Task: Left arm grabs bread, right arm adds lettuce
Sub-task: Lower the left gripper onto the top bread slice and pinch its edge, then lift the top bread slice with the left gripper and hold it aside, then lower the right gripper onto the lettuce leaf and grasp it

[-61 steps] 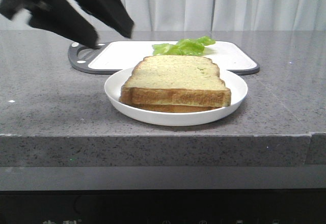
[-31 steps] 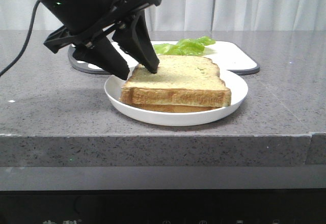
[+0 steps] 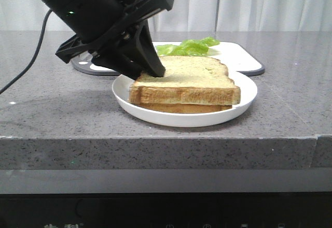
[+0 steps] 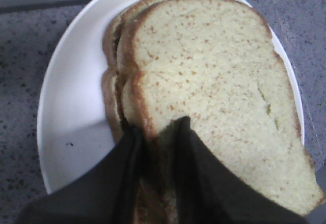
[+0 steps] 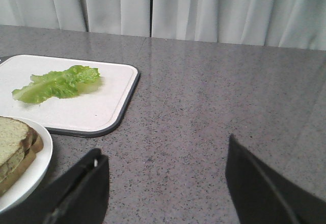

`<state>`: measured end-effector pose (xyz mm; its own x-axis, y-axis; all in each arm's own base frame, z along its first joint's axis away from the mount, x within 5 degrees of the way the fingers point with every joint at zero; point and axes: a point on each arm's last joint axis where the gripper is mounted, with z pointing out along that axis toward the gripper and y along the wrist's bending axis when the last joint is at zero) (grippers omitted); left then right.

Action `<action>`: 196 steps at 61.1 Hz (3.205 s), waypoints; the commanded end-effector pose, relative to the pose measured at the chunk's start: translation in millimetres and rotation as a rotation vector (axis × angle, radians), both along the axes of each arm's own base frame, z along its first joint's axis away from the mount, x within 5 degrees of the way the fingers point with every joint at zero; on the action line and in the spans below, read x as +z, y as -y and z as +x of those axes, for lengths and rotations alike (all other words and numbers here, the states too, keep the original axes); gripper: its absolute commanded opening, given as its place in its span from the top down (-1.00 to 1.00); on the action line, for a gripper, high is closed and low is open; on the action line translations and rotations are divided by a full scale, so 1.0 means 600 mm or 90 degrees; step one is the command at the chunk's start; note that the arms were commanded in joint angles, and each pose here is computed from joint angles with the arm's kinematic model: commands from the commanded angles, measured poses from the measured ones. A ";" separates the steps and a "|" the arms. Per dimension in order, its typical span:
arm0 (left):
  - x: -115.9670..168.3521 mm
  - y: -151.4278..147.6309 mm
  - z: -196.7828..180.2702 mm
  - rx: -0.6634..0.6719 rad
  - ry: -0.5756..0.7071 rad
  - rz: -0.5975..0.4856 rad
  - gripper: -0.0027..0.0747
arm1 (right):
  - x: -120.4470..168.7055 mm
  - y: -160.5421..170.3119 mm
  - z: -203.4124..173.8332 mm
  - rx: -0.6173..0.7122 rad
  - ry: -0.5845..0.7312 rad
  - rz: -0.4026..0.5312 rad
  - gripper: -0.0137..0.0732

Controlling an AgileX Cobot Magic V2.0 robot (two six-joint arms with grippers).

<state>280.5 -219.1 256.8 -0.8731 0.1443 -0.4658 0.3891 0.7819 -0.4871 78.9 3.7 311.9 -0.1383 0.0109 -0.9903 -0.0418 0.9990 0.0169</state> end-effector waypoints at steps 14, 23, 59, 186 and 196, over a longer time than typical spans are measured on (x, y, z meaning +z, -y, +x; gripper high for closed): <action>0.041 0.003 -0.002 0.001 0.042 -0.033 0.98 | 0.027 0.002 0.002 -0.007 0.052 -0.003 -0.49; 0.086 -0.002 -0.011 -0.002 0.082 -0.060 0.98 | 0.027 0.002 0.002 -0.007 0.052 -0.003 -0.49; 0.162 -0.154 -0.084 0.096 0.159 -0.071 0.98 | 0.027 0.002 0.002 -0.007 0.052 -0.003 -0.49; 0.184 -0.298 -0.178 0.287 0.303 -0.017 0.98 | 0.078 -0.178 0.597 0.401 -0.393 -0.114 -0.48; 0.184 -0.298 -0.178 0.287 0.303 -0.017 0.98 | 0.059 -0.209 0.626 0.427 -0.411 -0.128 -0.48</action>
